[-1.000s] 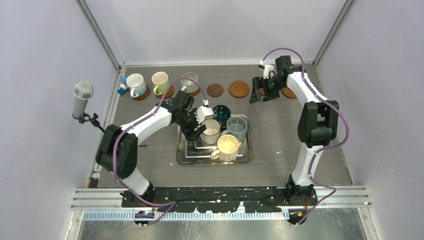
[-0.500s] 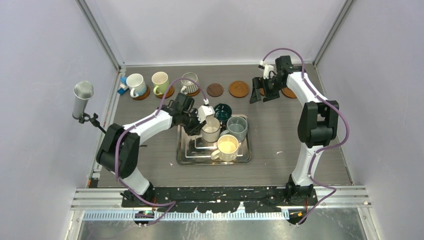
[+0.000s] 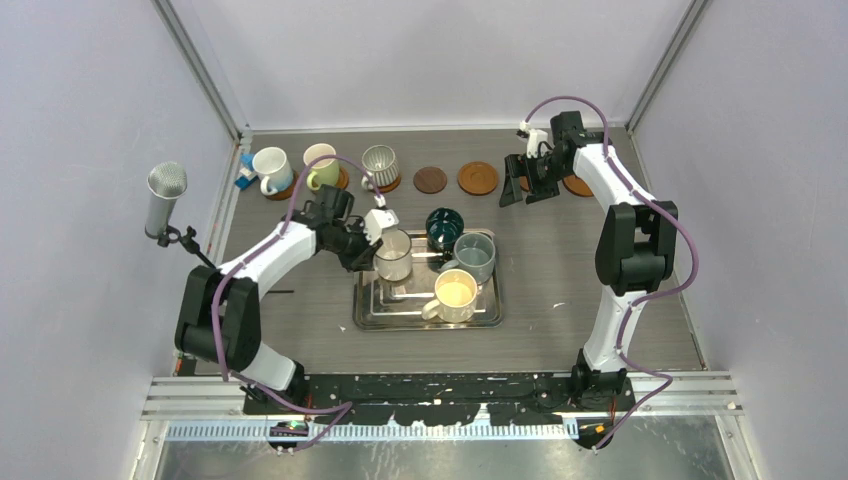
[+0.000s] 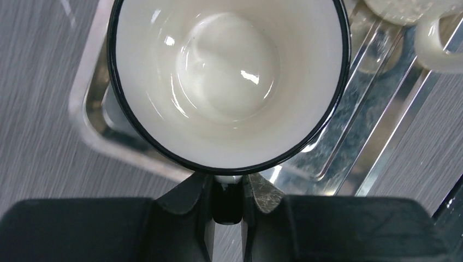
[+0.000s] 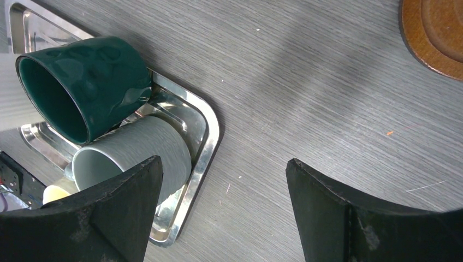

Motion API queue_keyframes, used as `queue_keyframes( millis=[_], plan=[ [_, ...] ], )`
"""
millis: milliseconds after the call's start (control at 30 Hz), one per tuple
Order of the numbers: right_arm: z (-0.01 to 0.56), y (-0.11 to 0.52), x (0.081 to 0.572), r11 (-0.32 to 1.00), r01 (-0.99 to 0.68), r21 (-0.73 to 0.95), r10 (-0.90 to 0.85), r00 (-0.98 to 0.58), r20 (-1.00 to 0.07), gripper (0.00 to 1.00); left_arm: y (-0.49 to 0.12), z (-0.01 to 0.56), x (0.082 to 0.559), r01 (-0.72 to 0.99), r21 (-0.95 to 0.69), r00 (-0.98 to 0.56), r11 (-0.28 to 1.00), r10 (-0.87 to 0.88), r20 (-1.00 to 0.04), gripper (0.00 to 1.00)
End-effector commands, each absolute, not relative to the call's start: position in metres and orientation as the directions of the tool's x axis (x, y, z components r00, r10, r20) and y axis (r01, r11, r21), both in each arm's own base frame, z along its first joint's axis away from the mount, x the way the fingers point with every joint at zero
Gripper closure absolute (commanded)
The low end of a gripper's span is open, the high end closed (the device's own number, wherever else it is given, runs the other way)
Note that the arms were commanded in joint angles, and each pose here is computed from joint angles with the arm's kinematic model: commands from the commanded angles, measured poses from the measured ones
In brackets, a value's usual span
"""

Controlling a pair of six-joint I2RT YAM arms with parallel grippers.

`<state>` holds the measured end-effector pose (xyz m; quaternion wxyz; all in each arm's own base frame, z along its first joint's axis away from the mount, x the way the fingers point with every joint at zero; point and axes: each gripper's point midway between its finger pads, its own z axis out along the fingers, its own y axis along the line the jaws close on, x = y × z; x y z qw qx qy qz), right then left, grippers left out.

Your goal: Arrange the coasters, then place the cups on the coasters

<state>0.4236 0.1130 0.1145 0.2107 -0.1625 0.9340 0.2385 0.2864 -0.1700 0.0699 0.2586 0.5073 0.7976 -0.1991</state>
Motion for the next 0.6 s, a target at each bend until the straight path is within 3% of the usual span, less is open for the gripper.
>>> queue_keyframes(
  millis=[0, 167, 567],
  plan=[
    [0.127, 0.115, 0.435, 0.828, -0.422, 0.369, -0.197, -0.835, -0.513, 0.13, -0.172, 0.128, 0.291, 0.939, 0.027, -0.215, 0.342, 0.650, -0.729, 1.00],
    [0.128, 0.116, 0.437, 0.828, -0.424, 0.366, -0.197, -0.833, -0.517, 0.13, -0.181, 0.166, 0.303, 0.929, 0.069, -0.174, 0.363, 0.595, -0.784, 1.00],
    [0.132, 0.111, 0.441, 0.844, -0.418, 0.335, -0.194, -0.822, -0.536, 0.10, -0.214, 0.253, 0.399, 0.827, 0.144, -0.159, 0.543, 0.471, -0.868, 1.00]
  ],
)
